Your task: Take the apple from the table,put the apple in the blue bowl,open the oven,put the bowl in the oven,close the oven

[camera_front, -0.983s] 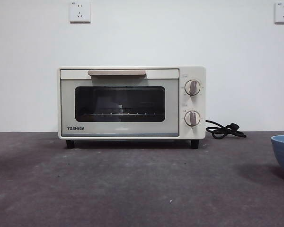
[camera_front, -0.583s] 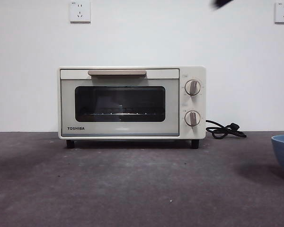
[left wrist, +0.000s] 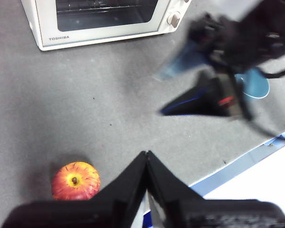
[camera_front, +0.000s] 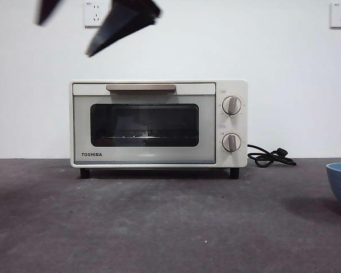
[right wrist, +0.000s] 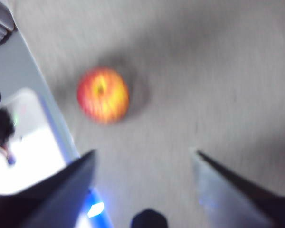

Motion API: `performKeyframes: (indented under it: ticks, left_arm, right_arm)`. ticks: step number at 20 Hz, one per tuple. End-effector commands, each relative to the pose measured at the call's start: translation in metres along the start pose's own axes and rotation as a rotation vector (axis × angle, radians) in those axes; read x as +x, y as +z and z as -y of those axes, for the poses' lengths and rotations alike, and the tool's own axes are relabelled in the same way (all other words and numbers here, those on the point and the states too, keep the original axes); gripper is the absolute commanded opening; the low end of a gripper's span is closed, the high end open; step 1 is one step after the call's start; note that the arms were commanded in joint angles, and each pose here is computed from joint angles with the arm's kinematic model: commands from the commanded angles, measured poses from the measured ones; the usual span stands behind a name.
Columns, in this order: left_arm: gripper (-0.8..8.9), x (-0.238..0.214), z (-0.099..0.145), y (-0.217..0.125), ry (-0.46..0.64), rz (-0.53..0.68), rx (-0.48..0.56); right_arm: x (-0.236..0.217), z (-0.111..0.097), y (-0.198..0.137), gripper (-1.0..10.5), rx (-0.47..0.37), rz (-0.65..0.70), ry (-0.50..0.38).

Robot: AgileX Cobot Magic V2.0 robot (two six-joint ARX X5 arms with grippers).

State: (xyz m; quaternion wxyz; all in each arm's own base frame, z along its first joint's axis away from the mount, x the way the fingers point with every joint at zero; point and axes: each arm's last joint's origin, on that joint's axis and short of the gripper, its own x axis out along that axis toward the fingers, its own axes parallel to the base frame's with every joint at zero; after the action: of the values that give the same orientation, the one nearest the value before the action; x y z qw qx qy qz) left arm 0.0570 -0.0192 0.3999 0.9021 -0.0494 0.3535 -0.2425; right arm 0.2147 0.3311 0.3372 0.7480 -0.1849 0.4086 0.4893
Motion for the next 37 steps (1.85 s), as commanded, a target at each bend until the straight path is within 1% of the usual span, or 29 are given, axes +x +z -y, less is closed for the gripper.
performKeyframes:
  ticks: [1,4,8,9,10,12,15,16,17,21,24,28,31,34,35,36,37]
  left_arm:
    - [-0.05,-0.004,0.002,-0.003,-0.01,0.02,0.003]
    - [-0.05,-0.006,0.003,-0.004,-0.011,0.028,0.003]
    - [-0.05,-0.007,0.003,-0.005,0.002,0.031,0.0]
    - [-0.05,-0.007,0.002,-0.005,0.026,0.031,-0.002]
    - [-0.05,-0.006,0.0,-0.005,0.077,0.031,-0.005]
    - [-0.05,-0.007,-0.002,-0.005,0.146,0.033,-0.007]
    - [-0.05,-0.007,-0.004,-0.004,0.244,0.036,-0.008]
    - [-0.05,-0.007,-0.005,-0.005,0.277,0.036,-0.009]
    - [-0.05,-0.007,-0.006,-0.004,0.288,0.035,-0.009]
    - [-0.05,-0.005,-0.006,-0.003,0.289,0.028,-0.01]
    - [-0.05,-0.005,-0.006,-0.003,0.277,0.024,-0.011]
    - [-0.05,-0.005,-0.006,-0.002,0.277,0.023,-0.011]
    - [-0.05,-0.004,-0.006,-0.002,0.271,0.021,-0.006]
    - [-0.05,-0.004,-0.006,-0.002,0.266,0.018,-0.002]
    - [-0.05,-0.004,-0.006,-0.002,0.266,0.018,-0.002]
    - [-0.05,-0.004,-0.006,-0.002,0.266,0.018,-0.002]
    - [-0.05,-0.004,-0.006,-0.002,0.266,0.018,-0.002]
  right_arm:
    - [0.019,-0.008,0.015,7.8,-0.042,0.007,-0.026]
    - [0.048,-0.017,0.025,7.9,-0.071,0.011,-0.02]
    - [0.092,-0.025,0.021,8.0,-0.099,-0.024,-0.015]
    - [0.102,-0.025,0.019,8.0,-0.109,-0.037,-0.009]
    - [0.115,-0.027,0.016,8.0,-0.121,-0.051,-0.005]
    - [0.134,-0.027,0.012,8.0,-0.121,-0.071,0.004]
    - [0.158,-0.028,0.005,8.0,-0.115,-0.093,0.053]
    - [0.164,-0.03,0.002,8.0,-0.114,-0.105,0.082]
    - [0.168,-0.031,0.0,8.0,-0.112,-0.117,0.094]
    - [0.173,-0.04,-0.002,8.0,-0.129,-0.123,0.107]
    - [0.186,-0.048,-0.006,8.0,-0.142,-0.123,0.115]
    - [0.207,-0.056,-0.018,7.9,-0.139,-0.173,0.115]
    - [0.209,-0.062,-0.018,7.7,-0.145,-0.163,0.121]
    - [0.209,-0.062,-0.018,5.5,-0.143,-0.157,0.12]
    - [0.209,-0.062,-0.017,4.6,-0.142,-0.156,0.107]
    - [0.209,-0.061,-0.017,3.0,-0.138,-0.156,0.091]
    - [0.209,-0.061,-0.018,0.6,-0.127,-0.157,0.082]
